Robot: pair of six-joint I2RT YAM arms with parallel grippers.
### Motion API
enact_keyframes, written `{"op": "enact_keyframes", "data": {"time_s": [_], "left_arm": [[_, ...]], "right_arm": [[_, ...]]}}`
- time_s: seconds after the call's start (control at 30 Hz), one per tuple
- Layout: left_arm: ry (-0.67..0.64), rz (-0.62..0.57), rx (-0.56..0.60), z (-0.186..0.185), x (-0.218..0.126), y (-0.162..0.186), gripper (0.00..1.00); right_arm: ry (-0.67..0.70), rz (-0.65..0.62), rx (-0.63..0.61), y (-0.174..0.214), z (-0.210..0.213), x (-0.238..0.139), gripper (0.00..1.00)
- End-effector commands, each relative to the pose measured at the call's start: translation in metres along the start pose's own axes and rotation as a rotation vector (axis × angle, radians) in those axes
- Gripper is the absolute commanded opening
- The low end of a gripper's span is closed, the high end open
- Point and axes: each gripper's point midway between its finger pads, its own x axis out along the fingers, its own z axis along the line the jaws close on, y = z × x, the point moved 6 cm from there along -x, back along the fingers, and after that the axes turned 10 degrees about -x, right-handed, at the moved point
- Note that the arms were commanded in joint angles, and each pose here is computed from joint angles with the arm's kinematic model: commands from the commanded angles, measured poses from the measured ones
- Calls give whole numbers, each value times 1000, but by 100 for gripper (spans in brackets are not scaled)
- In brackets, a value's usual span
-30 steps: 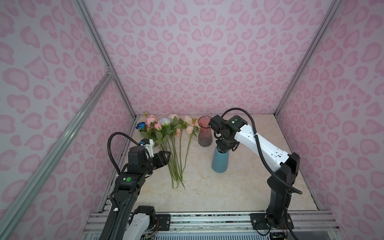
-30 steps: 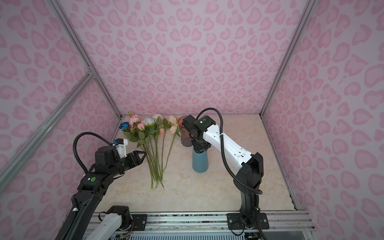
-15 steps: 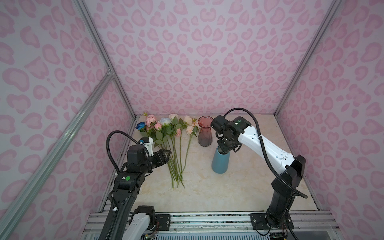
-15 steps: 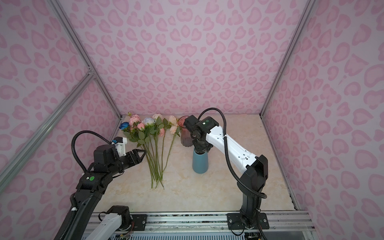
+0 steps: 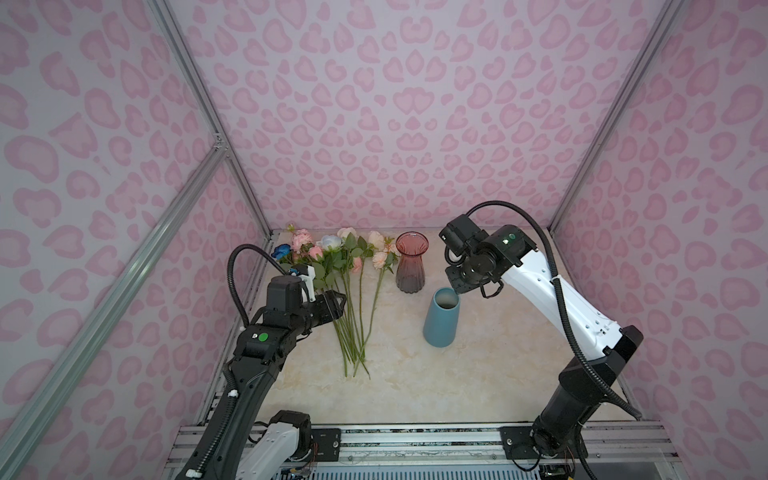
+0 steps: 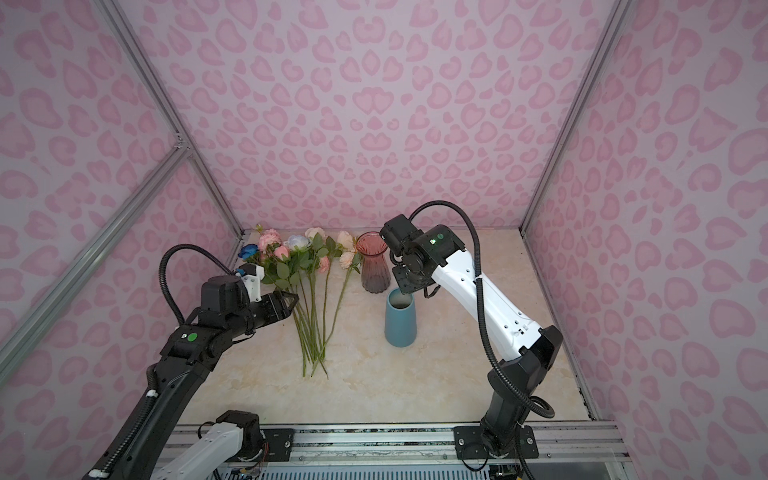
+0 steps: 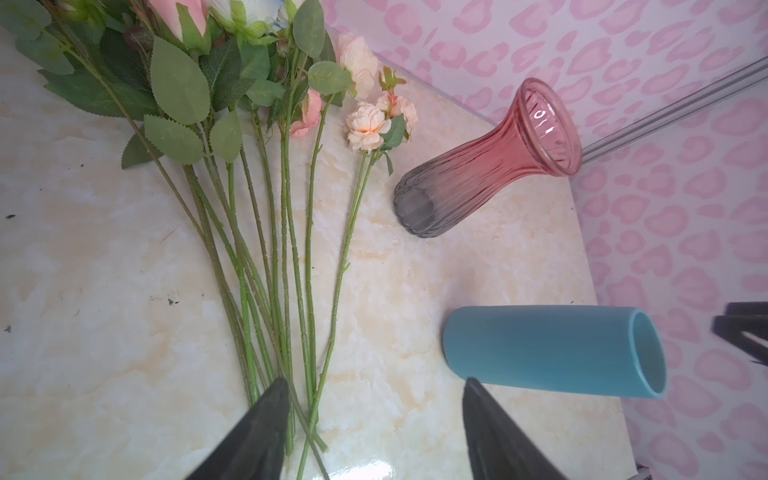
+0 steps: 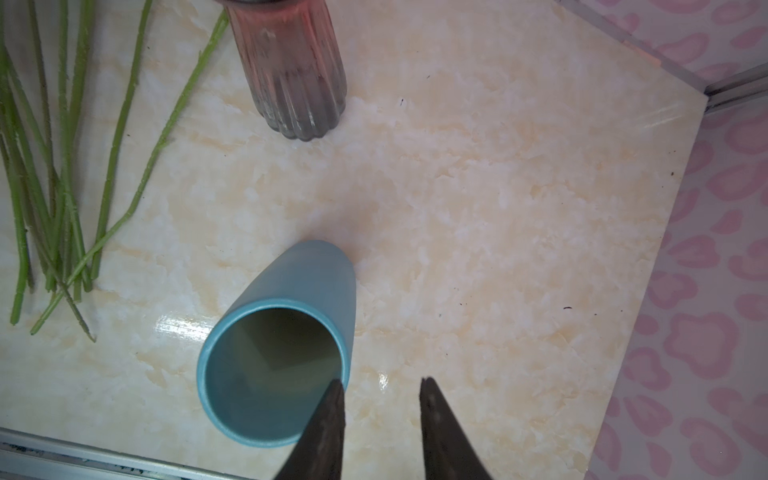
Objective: Arrange the flowers into the vase
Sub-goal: 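Release the teal vase with the right gripper while the left grasps a white rose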
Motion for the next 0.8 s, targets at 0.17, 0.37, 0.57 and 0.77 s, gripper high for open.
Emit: {"op": "enact_keyframes", "data": {"time_s": [0.17, 0.37, 0.57, 0.77], "left_arm": [[-254, -5, 27, -1, 66, -24, 55], [-462, 45, 49, 22, 149, -38, 39], [-490, 146, 84, 27, 201, -41, 39], [-533, 203, 100, 41, 228, -35, 18]], "right_arm": [[-46, -274, 131, -1, -8, -31, 30], [-92, -454, 249, 32, -12, -14, 36], [-170, -383, 324, 62, -24, 18, 33], [-196, -375, 325, 77, -22, 30, 30]]}}
